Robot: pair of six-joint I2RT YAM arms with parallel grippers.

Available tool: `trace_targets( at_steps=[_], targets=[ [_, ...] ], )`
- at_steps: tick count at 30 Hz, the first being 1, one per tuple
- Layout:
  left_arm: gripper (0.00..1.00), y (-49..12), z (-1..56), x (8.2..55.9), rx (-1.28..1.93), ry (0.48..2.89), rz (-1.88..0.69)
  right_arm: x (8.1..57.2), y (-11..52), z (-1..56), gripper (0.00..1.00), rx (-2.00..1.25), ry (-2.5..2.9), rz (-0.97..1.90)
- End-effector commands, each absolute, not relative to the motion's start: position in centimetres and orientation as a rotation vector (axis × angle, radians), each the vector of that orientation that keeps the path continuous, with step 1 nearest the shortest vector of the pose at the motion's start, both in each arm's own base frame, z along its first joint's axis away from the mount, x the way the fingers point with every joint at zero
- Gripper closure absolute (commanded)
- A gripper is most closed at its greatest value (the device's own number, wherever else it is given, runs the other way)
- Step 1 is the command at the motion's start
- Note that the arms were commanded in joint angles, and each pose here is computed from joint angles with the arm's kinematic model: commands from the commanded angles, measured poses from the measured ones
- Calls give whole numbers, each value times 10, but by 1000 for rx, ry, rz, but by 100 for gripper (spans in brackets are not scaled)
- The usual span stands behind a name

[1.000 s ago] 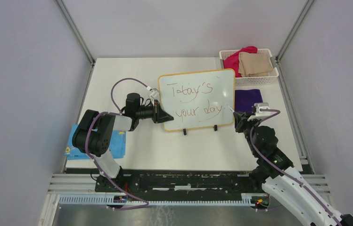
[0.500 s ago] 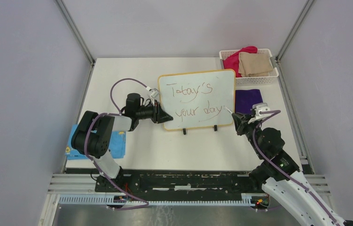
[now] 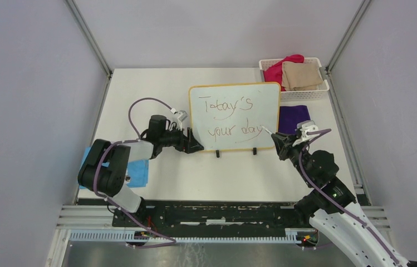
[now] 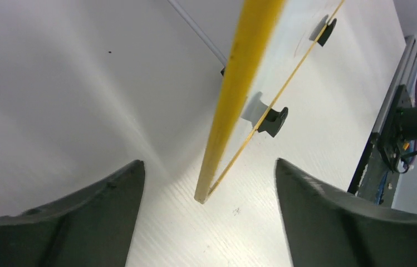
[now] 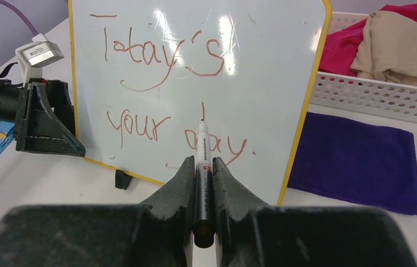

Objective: Write a sentence on the whiteboard
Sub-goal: Close the whiteboard marker at the center of the board.

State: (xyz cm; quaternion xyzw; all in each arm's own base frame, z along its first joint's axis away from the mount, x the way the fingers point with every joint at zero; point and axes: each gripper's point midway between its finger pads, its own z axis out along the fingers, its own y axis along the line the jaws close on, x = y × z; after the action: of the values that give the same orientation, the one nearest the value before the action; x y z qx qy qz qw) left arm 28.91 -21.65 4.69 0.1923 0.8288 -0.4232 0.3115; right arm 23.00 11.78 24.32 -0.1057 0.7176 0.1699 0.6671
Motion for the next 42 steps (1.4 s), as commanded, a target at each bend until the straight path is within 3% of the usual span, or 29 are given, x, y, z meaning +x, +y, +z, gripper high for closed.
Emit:
trace_targets(
  at_steps=[1,6,12,19,25,42],
  targets=[
    [1,-207,61,293,544,2137,-995,225,124,278,100,-266,1529,431],
    [0,-190,74,297,485,2151,-852,219,128,287,100,-311,1492,456],
    [0,-150,134,304,341,2050,-574,213,135,294,100,-349,1454,499],
    [0,-69,191,305,-98,1964,-189,212,135,293,100,-367,1445,480],
    [0,-36,219,301,-410,1833,-133,217,133,289,100,-363,1459,449],
    [3,-48,146,338,-509,2208,0,226,141,281,100,-386,1477,438]
  ],
)
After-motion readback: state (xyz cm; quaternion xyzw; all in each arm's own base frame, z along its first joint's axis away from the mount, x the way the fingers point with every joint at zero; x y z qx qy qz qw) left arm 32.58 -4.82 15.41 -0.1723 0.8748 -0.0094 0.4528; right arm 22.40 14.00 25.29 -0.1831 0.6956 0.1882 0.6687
